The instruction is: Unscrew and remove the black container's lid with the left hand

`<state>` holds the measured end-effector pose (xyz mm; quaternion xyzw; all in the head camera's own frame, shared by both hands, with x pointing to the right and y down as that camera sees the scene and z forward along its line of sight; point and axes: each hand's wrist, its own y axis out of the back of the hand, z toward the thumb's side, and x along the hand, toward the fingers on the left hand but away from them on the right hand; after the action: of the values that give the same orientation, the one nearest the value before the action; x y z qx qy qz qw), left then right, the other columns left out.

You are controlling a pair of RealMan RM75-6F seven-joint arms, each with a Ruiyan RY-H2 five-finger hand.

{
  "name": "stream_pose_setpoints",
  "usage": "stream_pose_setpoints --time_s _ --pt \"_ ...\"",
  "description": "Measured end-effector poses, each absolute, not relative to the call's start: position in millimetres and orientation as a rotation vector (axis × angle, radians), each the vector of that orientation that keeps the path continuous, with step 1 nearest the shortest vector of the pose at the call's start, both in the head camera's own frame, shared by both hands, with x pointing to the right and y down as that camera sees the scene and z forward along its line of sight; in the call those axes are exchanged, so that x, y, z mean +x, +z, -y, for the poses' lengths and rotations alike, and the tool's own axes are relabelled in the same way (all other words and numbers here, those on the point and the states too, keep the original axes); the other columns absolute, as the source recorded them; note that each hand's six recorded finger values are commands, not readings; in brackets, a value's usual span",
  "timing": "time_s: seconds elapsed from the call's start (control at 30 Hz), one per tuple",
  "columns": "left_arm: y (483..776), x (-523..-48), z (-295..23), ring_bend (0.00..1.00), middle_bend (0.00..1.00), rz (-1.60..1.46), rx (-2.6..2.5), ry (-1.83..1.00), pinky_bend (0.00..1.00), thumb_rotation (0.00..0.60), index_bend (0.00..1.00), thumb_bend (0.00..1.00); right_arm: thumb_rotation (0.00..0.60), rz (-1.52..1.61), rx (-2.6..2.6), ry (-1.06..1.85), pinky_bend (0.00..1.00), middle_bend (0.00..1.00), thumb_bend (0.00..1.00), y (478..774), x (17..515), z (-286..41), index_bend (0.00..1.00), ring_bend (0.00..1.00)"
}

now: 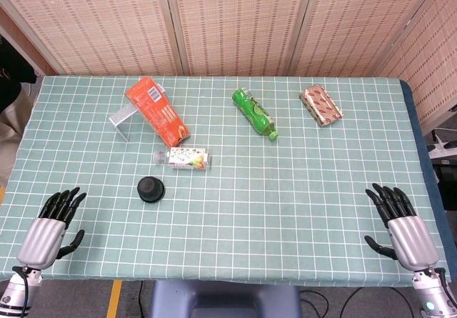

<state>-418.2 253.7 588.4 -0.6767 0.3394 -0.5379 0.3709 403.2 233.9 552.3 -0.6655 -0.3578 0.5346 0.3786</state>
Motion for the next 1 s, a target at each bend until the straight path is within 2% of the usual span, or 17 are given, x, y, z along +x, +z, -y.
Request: stream_pose_setpoints --time_s 0.2,0.43,0.77,1.0 --pt "597 -401 -245 0.0 0.0 -0.837 -1.812 -1.333 0.08 0.6 0.0 0.41 0.6 0.922 -1.713 1.355 0.0 0.0 0.13 552 401 -234 0.0 0.0" --pt "615 -355 -207 0.0 0.0 -0.71 -2.042 -1.27 0.08 0.6 0.0 0.41 0.6 0.904 -1.763 1.35 0.0 0.0 0.13 555 398 -235 0.0 0.0" --pt "657 -294 -152 0.0 0.0 -0.332 -2.237 -1.47 0.07 0.6 0.0 0.4 0.6 0.86 -1.798 1.35 0.0 0.0 0.13 558 397 -237 0.0 0.0" --pt "675 -263 -109 0.0 0.0 -0.313 -2.21 -1.55 0.07 0.6 0.0 0.4 0.6 0.875 -1.802 1.358 0.0 0.0 0.13 557 402 -234 0.0 0.0"
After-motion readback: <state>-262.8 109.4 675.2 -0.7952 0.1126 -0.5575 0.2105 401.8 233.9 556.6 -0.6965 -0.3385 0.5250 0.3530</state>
